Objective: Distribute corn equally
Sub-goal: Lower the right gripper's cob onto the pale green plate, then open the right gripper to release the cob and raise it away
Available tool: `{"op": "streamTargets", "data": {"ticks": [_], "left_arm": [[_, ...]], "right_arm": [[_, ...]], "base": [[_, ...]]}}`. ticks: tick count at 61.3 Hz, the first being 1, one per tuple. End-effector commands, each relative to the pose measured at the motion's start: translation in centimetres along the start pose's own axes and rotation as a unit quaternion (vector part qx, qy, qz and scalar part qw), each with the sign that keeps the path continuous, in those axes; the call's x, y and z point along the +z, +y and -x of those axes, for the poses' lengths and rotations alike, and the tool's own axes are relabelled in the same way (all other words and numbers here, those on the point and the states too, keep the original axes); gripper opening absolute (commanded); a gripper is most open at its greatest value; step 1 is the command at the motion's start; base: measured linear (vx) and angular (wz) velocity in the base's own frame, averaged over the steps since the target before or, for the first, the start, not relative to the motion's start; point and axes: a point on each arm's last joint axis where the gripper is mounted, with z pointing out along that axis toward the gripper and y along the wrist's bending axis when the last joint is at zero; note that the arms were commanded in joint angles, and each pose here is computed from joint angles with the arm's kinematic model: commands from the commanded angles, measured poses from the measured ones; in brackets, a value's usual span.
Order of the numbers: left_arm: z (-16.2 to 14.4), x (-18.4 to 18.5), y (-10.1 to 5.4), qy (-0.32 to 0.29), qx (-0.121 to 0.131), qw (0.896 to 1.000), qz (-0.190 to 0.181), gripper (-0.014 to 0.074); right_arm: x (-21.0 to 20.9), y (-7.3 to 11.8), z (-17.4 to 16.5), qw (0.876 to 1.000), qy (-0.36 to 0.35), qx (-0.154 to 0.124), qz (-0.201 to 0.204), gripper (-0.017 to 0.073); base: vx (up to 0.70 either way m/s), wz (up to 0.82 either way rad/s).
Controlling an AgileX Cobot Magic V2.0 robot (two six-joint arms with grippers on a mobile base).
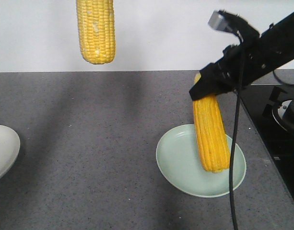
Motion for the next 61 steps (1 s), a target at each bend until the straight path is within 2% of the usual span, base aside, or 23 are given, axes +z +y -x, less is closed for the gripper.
{"op": "streamTargets", "data": {"ticks": [1,8,28,50,61], "left_arm": [[1.0,-2.4,-2.0,-0.045,0.014,0.999,-0.017,-0.0006],[1.0,-2.4,-2.0,-0.045,0.014,0.999,-0.017,-0.0006],[1.0,-2.4,-2.0,-0.045,0.014,0.999,-0.017,-0.0006],[1.0,-2.4,-2.0,-0.045,0.014,0.999,-0.017,-0.0006],[1.0,-2.4,-2.0,-0.045,0.014,0.999,-0.017,-0.0006]], "right_arm": [[-0.2,0.6,-0.2,0.999,-0.026,-0.019,0.018,-0.0004],[1.0,-0.3,-0.4,0.999,-0.021,-0.026,0.013,0.0001],[2.6,-1.7,-0.2,1.0,-0.012,-0.015,0.007,0.0082],[2.9,-1.9,-0.2,1.0,-0.007,-0.013,0.007,0.0329],[2.9,-1.9,-0.2,1.0,-0.006,-0.011,0.007,0.0386]], "base": [[0.0,0.0],[0.0,0.0],[0.0,0.0],[0.0,0.0],[0.0,0.0]]}}
